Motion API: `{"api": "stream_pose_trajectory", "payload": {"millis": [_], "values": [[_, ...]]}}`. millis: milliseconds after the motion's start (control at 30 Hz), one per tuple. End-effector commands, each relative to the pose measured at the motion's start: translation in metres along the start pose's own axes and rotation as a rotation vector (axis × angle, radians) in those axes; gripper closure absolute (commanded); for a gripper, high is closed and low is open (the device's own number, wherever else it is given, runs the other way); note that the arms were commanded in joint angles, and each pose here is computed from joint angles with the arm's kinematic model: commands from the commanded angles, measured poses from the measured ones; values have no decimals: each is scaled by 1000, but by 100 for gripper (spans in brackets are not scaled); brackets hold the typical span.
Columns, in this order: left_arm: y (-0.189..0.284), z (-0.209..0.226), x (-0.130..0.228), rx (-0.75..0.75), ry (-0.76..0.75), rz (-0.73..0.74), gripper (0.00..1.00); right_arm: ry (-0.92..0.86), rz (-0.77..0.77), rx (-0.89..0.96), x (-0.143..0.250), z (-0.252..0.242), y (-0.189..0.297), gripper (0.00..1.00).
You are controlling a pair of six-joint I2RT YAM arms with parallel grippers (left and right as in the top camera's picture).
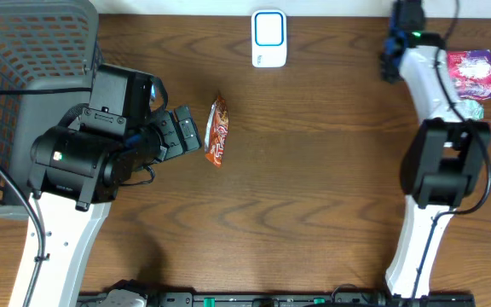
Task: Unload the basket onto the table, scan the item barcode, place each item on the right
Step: 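Reach the right gripper to the brown-red wrapper and grasp it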
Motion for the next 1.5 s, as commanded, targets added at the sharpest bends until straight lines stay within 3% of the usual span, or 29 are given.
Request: {"api": "stream_pose_trajectory", "payload": {"millis": [0,233,300,500,633,833,1133,1333,1467], "values": [[3,0,-1,-1,2,-13,2,-19,-101,-261,-14,38,74,1],[3,0,-1,-1,2,-13,2,-73,116,-889,19,135,147,7],[3,0,-1,-1,2,-13,2,-84,186,-989,30,159,162,9],[3,0,-1,-1,2,-13,2,-85,273,-978,65,221,187,9],[3,0,-1,-1,2,-13,2,-117,340,-934,87,249,191,19],[3,0,-1,-1,2,-13,2,-118,404,-911,111,274,195,17],[3,0,-1,-1,2,-13,2,-171,496,-854,136,298,186,30],[3,0,-1,-1,2,-13,2,-169,539,-815,159,319,177,42],[3,0,-1,-1,2,-13,2,-162,553,-806,169,328,173,68]]}}
Point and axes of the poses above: each gripper's point midway between its finger pads, its own y axis back along the fingers, its own z axis along the line the jaws close on, x = y × z, the point moved 9 cm from there along y, back along the fingers, and after that the axes turned 10 degrees about -y, right-handed, at the moved point
